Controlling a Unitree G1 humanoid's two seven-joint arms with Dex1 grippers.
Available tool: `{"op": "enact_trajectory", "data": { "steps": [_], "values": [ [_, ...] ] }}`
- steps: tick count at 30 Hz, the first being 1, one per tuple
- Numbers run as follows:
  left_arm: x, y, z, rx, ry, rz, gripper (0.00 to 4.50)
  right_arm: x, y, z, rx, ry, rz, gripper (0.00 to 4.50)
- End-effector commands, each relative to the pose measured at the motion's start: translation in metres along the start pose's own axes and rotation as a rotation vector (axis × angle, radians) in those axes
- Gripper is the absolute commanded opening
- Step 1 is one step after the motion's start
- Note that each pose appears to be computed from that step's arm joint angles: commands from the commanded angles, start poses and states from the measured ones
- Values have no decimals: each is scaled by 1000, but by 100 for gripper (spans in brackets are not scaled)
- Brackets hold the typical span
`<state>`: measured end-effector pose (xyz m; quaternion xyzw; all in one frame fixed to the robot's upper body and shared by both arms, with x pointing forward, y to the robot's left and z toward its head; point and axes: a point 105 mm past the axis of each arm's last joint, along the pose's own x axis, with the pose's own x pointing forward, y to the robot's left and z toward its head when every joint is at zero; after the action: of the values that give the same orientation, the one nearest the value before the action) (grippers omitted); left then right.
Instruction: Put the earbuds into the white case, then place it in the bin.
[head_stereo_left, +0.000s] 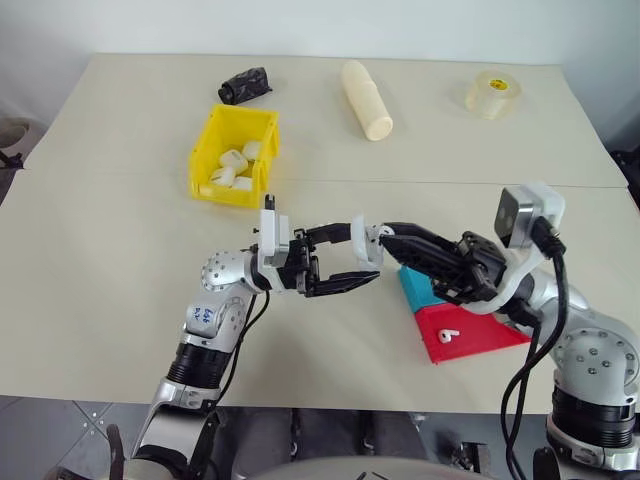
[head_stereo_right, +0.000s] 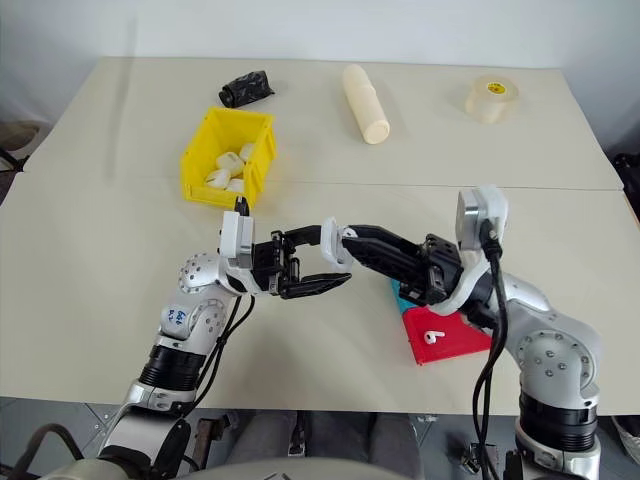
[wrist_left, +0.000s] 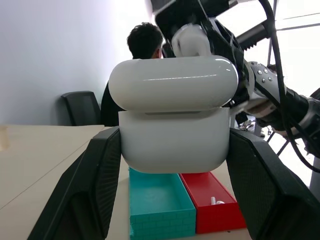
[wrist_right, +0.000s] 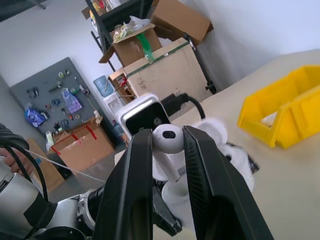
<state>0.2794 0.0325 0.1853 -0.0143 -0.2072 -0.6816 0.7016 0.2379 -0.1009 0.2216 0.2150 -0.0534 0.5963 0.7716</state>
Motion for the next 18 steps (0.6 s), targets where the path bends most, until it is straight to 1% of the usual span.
{"op": "enact_trajectory", "data": {
  "steps": [1,10,14,16,18],
  "values": [
    [5,0,13,33,-37,-17,278,2,7,0,-40,-21,13,51],
    [8,0,15,32,-44,-20,278,1,-2,-13,-25,-44,-34,51],
    [10,1,17,32,-52,-16,278,2,0,-29,4,-11,-35,51],
    [10,1,17,32,-55,-14,278,0,-4,-35,9,6,-68,51],
    [10,2,18,32,-56,-14,278,-3,-1,-40,36,37,-52,123]
  ]
}}
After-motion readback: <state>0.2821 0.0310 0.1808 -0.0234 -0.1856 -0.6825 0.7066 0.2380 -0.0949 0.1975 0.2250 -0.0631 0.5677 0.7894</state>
